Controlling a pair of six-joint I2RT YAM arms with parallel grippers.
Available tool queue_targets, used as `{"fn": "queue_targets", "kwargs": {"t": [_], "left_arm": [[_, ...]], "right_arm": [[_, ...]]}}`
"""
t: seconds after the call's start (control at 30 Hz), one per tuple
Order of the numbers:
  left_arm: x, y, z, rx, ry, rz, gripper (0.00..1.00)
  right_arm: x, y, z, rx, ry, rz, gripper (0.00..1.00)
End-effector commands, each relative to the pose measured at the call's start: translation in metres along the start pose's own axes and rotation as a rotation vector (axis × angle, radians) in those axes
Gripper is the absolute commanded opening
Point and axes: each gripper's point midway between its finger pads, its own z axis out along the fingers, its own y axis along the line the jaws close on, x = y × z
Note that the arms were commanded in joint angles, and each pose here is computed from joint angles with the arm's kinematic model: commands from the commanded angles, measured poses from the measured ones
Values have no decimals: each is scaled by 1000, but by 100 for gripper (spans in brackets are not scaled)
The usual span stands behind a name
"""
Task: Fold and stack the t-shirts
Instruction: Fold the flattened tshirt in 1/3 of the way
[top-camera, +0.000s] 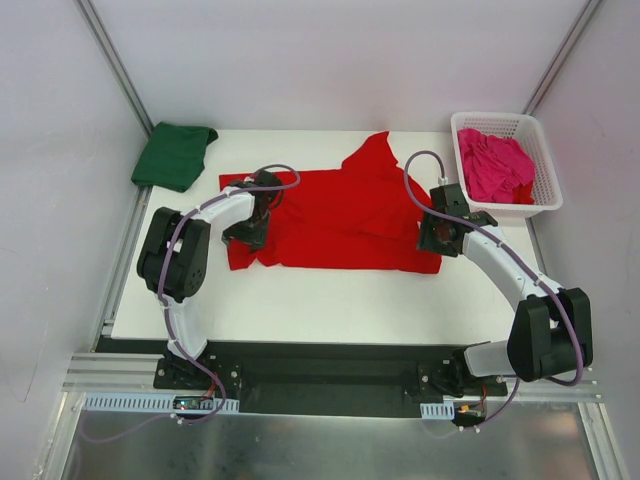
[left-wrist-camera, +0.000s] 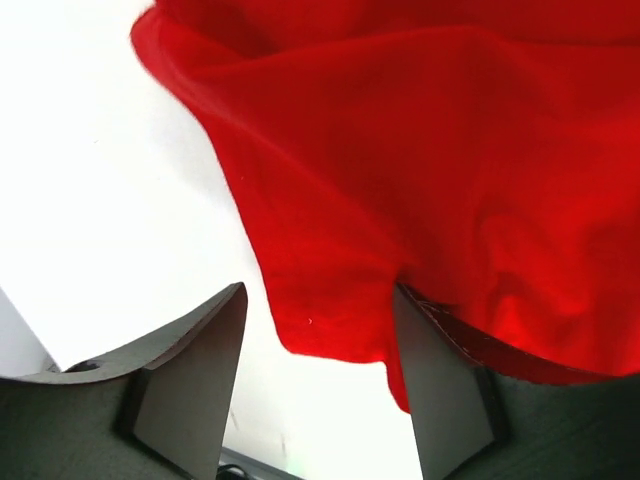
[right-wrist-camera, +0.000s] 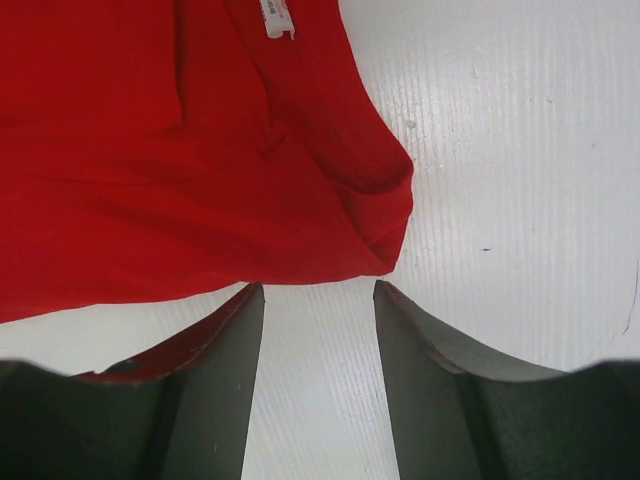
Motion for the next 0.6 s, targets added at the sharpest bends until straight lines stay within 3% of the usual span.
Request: {"fn": "queue_targets", "kwargs": {"t": [0.0,0.23,0.57], "left_arm": [[10,31,-8,-99,16,24,60],[19,55,-1,-223,56,78,59],[22,62,1,-265,73,82,55]], "right_arm": [[-10,6,-3,-22,-37,-13,52],[-9,4,-2,-16,-36,-18,52],[-8,3,-2,-12,-42,-24,52]]}}
